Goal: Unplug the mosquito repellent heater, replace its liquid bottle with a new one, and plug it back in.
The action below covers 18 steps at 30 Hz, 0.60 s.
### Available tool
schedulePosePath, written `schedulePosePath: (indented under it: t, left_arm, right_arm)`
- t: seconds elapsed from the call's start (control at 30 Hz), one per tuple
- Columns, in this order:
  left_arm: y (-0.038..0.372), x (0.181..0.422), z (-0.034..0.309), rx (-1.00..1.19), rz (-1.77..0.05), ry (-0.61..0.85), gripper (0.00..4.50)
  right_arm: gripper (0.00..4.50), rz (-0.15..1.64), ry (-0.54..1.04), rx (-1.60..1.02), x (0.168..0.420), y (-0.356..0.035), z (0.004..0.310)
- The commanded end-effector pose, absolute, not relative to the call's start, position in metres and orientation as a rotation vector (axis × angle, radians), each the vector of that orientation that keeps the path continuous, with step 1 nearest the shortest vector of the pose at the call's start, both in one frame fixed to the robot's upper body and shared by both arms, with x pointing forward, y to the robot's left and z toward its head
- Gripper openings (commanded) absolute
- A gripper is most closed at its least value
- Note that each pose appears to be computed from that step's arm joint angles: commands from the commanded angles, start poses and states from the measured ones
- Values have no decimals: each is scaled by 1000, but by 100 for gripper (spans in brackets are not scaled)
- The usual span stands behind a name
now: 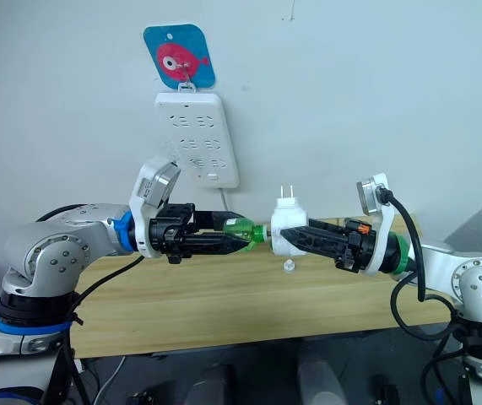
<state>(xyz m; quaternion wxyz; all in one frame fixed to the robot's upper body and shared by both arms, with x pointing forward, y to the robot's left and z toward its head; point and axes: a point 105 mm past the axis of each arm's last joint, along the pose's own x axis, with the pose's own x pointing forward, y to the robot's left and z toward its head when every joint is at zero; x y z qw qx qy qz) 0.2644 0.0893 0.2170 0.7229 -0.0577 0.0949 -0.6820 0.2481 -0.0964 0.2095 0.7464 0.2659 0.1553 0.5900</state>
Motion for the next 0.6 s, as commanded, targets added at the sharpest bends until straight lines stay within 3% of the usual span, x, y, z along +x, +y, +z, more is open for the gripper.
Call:
schedulePosePath:
  t: [0.03,0.6]
  left_arm:
    - [79,255,229,-105,-1565,142,232]
    - [88,260,224,-78,-1527,154,232]
  right_arm:
    - [298,1395,330,539,232,-78,216]
    - [298,1414,343,528,227,-80,217]
